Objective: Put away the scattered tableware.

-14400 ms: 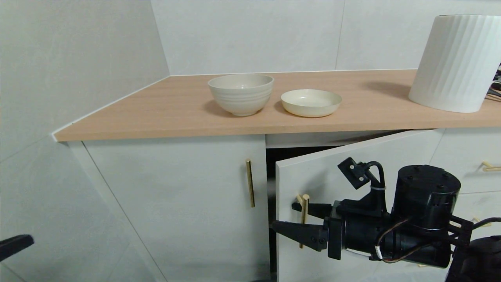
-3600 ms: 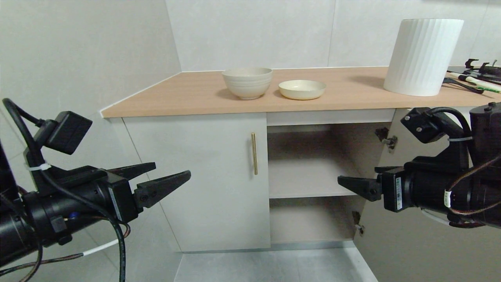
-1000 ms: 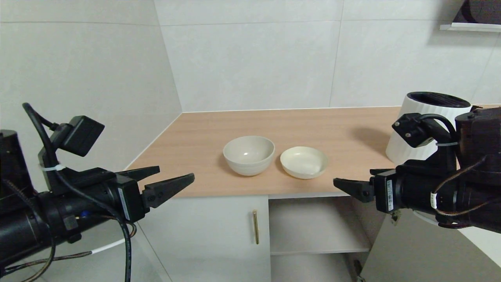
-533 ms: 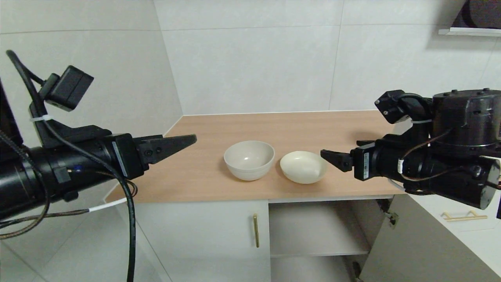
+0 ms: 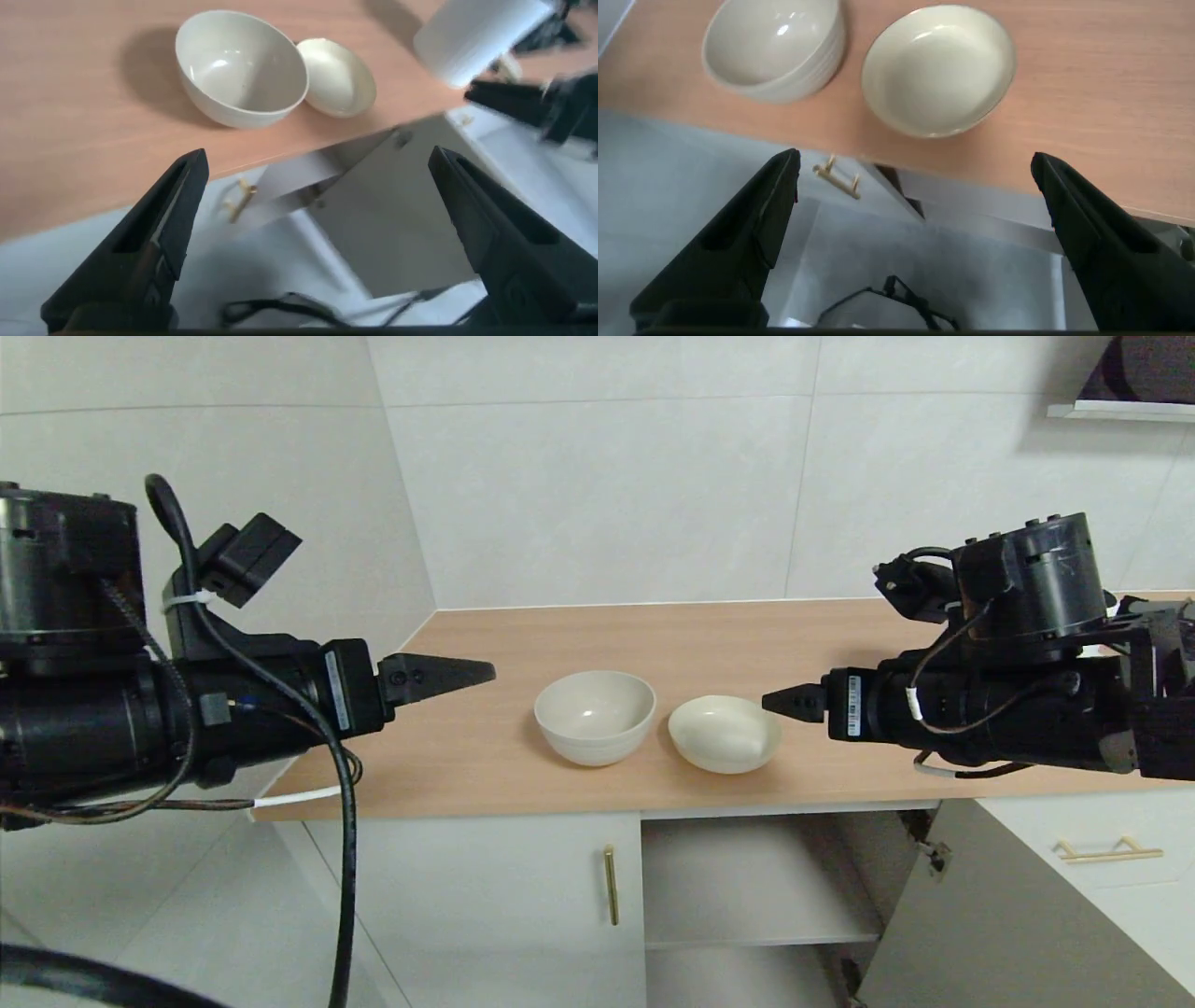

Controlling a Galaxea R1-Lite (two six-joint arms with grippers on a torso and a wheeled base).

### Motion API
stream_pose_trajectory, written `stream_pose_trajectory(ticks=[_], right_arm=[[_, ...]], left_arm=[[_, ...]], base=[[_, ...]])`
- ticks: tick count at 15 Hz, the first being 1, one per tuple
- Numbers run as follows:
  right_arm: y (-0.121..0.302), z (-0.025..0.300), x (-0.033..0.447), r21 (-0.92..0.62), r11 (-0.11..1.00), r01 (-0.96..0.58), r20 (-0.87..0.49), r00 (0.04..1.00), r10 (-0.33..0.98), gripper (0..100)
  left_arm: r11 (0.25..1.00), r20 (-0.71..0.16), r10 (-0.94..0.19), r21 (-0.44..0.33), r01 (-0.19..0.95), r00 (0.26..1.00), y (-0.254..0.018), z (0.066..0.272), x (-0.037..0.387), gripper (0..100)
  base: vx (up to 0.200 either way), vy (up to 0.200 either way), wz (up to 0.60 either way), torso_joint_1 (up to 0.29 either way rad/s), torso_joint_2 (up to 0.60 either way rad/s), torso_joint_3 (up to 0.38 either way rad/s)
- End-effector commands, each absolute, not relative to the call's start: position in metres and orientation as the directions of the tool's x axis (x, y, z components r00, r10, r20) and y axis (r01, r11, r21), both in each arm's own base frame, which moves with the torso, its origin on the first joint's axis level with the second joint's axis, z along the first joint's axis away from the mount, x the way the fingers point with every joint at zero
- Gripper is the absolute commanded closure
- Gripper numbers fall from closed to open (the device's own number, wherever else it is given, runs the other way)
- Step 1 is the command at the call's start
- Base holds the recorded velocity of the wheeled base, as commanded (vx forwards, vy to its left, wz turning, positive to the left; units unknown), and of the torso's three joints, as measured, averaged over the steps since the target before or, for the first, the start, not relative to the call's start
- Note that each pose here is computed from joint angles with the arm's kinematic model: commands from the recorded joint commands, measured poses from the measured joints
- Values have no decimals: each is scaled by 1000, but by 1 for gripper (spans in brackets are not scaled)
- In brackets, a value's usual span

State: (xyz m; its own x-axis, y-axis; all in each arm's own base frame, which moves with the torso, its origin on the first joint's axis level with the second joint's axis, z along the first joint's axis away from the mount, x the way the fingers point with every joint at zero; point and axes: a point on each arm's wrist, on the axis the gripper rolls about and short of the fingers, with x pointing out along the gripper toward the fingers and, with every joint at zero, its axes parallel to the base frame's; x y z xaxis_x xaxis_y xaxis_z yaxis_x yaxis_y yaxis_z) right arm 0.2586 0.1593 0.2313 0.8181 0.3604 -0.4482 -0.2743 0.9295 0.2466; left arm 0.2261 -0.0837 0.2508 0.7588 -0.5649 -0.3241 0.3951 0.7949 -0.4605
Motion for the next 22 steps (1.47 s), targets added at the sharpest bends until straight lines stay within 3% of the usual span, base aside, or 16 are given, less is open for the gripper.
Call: stream_pose_trajectory(ticks=[1, 3, 4, 5, 6, 10, 12, 22], right_arm=[[169, 217, 280, 237, 949, -207, -484, 822, 300, 0], [171, 208, 294, 218, 966, -137, -495, 838, 231, 0], [170, 203, 303, 232, 967, -108, -502, 838, 214, 0], [170, 203, 303, 232, 967, -108, -502, 838, 214, 0], [168, 197, 311, 235, 968, -87, -510, 837, 199, 0], [166, 192, 317, 233, 970, -75, -512, 838, 188, 0], [166, 192, 317, 233, 970, -73, -512, 838, 187, 0], [167, 189, 318, 230, 971, -71, -520, 834, 184, 0]], left_arm=[[777, -372, -558, -549, 309, 742, -94, 240, 255, 0], [771, -403, -538, -590, 240, 740, -100, 231, 270, 0], [791, -450, -494, -587, 169, 744, -105, 216, 286, 0], [791, -450, -494, -587, 169, 744, -105, 216, 286, 0], [830, -515, -419, -551, 85, 748, -111, 192, 310, 0], [814, -574, -389, -581, -22, 721, -129, 163, 336, 0], [832, -602, -339, -551, -68, 723, -139, 147, 349, 0], [834, -608, -294, -541, -113, 737, -147, 140, 358, 0]], base=[[0, 0, 0, 0, 0, 0], [0, 0, 0, 0, 0, 0], [0, 0, 0, 0, 0, 0], [0, 0, 0, 0, 0, 0], [0, 0, 0, 0, 0, 0], [0, 0, 0, 0, 0, 0], [0, 0, 0, 0, 0, 0], [0, 0, 0, 0, 0, 0]])
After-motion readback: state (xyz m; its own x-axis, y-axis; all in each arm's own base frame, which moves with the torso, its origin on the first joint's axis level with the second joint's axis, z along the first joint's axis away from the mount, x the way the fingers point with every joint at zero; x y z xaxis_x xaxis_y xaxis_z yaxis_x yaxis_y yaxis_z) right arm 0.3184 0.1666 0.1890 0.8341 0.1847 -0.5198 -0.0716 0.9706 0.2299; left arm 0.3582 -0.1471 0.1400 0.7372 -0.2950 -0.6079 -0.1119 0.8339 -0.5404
